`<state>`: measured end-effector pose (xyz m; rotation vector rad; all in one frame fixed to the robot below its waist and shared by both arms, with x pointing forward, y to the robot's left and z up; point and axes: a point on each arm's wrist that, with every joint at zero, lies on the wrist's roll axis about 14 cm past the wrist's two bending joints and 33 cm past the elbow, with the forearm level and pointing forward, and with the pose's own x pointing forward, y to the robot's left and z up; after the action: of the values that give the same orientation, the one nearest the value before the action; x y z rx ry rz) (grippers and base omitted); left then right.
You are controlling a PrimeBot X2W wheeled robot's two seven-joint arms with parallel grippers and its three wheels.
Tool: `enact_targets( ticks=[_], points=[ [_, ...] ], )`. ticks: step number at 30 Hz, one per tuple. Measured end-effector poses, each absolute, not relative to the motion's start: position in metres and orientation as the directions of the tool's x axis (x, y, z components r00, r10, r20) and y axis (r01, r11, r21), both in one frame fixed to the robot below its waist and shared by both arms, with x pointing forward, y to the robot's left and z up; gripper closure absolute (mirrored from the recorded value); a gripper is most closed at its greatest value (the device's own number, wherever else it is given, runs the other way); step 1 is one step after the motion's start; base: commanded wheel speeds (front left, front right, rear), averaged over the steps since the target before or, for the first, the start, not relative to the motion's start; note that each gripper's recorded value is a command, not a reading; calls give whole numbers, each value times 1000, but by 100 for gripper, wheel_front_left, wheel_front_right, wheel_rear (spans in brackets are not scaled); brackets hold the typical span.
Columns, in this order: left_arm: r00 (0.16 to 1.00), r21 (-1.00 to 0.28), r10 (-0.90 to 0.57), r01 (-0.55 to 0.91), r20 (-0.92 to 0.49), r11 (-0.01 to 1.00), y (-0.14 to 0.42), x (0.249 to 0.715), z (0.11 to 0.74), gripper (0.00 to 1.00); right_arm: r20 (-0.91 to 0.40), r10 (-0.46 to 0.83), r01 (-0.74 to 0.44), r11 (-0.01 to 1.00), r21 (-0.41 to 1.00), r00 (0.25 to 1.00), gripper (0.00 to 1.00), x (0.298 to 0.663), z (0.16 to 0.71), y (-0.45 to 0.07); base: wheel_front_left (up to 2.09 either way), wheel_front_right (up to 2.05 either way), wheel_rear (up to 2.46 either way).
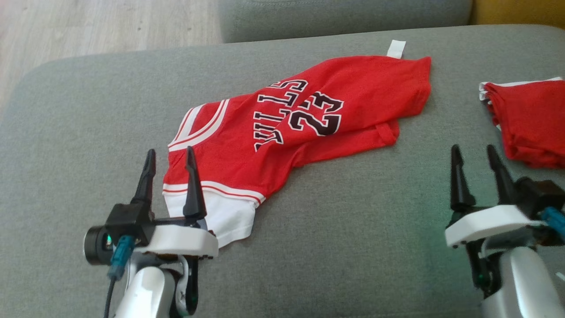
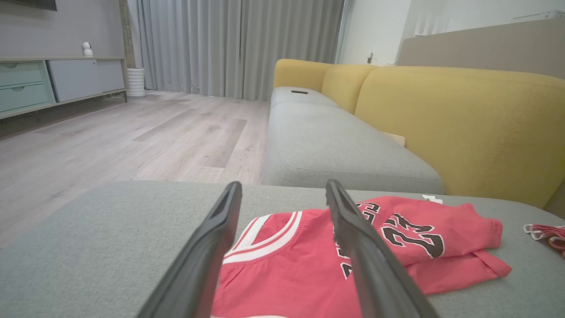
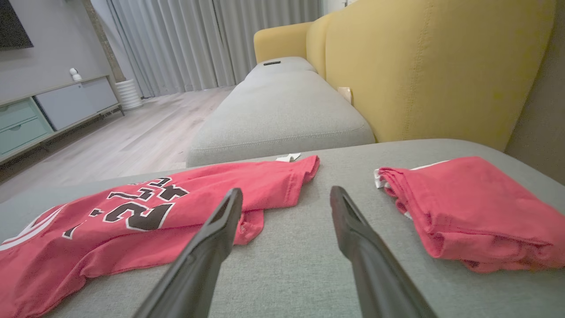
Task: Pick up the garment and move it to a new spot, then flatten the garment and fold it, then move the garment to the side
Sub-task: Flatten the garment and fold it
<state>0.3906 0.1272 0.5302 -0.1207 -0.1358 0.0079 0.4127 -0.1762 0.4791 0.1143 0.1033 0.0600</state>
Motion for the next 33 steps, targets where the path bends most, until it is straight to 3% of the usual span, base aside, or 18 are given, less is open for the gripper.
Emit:
enact_targets(
  ticks=[10, 33],
  points=[
    [991, -136, 2, 16, 131, 991, 125, 388, 529, 0, -187, 133, -107, 984, 143, 973, 0, 413, 441, -151, 0, 0, 0],
    [994, -148, 48, -33, 99, 989, 142, 389, 520, 0, -338, 219, -212, 976, 58, 915, 0, 475, 393, -109, 0, 0, 0]
  ],
)
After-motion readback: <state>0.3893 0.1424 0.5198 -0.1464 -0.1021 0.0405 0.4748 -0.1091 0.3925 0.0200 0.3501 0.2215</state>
